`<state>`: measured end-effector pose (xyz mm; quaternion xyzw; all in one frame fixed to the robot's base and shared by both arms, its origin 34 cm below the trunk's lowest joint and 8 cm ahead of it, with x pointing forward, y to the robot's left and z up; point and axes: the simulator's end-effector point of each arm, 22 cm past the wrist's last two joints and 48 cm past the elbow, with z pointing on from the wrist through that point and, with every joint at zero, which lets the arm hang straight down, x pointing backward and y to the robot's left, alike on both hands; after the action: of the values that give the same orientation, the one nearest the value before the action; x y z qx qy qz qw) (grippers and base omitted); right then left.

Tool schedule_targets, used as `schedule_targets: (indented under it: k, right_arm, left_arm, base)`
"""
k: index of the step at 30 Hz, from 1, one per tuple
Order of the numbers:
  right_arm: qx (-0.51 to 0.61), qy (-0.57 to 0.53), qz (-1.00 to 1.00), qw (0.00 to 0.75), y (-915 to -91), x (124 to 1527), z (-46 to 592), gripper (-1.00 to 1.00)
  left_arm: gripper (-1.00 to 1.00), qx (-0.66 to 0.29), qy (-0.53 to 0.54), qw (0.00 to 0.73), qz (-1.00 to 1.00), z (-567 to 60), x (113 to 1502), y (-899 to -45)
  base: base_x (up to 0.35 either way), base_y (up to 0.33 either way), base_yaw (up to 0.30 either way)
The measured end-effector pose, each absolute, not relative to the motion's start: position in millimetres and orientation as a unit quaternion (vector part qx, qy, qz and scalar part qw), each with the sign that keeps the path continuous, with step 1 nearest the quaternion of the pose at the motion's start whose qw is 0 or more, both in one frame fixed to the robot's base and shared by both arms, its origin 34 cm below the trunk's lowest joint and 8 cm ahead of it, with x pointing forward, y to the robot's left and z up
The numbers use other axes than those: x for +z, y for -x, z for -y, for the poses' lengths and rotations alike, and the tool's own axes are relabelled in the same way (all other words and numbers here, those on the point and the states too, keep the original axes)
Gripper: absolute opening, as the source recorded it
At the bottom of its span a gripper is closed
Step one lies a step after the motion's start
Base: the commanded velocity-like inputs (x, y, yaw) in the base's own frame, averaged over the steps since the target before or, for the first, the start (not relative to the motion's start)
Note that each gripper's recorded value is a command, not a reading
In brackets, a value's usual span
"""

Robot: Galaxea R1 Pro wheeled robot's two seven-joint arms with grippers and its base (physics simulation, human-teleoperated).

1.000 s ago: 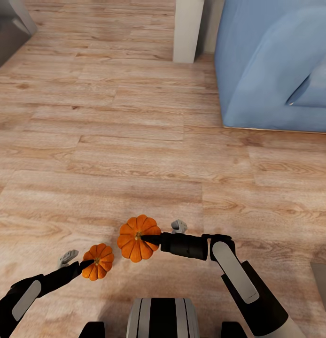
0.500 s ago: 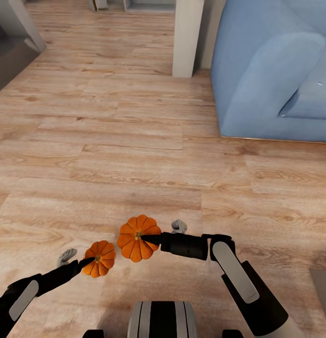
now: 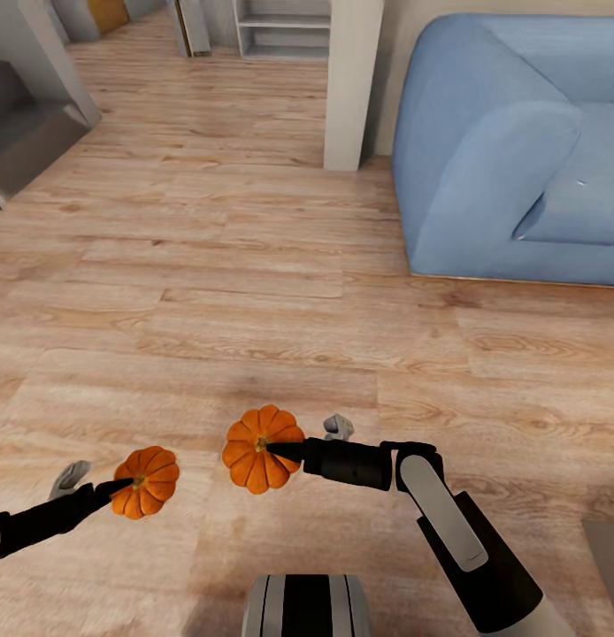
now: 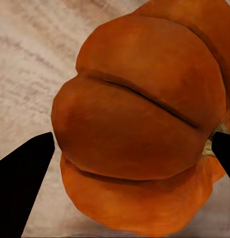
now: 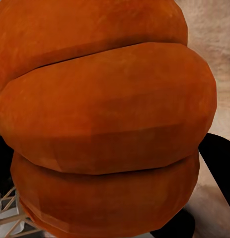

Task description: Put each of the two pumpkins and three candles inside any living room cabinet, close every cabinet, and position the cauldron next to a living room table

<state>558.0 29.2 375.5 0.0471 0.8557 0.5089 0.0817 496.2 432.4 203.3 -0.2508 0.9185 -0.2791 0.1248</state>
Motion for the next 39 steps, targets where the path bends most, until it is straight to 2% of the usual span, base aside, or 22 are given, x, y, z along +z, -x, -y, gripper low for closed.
schedule_targets:
  k: [5, 7, 12, 17, 24, 29, 39]
  right_arm:
    - [0.508, -0.042, -0.855, 0.091, -561, 385, -29, -1.00]
    - [0.499, -0.050, -0.859, 0.102, -570, 385, -19, -1.00]
    - [0.502, -0.065, -0.854, 0.122, -584, 398, -7, -1.00]
    - [0.501, -0.061, -0.853, 0.132, -587, 408, -6, -1.00]
    - [0.500, -0.055, -0.852, 0.145, -590, 423, -7, -1.00]
    - [0.499, -0.057, -0.849, 0.165, -598, 434, -5, -1.00]
    - [0.497, -0.050, -0.846, 0.187, -602, 455, -4, -1.00]
  left_arm:
    - [-1.00, -0.261, 0.284, 0.102, -0.917, -485, 238, -496]
    - [-1.00, -0.240, 0.298, 0.108, -0.918, -527, 266, -502]
    - [-1.00, -0.247, 0.318, 0.081, -0.912, -533, 284, -496]
    - [-1.00, -0.246, 0.321, 0.084, -0.911, -539, 298, -498]
    - [-1.00, -0.187, 0.329, 0.103, -0.920, -614, 345, -489]
    - [-1.00, -0.196, 0.339, 0.115, -0.913, -624, 363, -489]
    - [-1.00, -0.215, 0.318, 0.133, -0.914, -613, 382, -500]
  base:
    - [0.000, 0.000, 0.000]
    - [0.000, 0.000, 0.000]
    - [0.000, 0.000, 0.000]
    - [0.000, 0.000, 0.000]
    - [0.000, 0.000, 0.000]
    - [0.000, 0.000, 0.067]
    - [0.000, 0.000, 0.273]
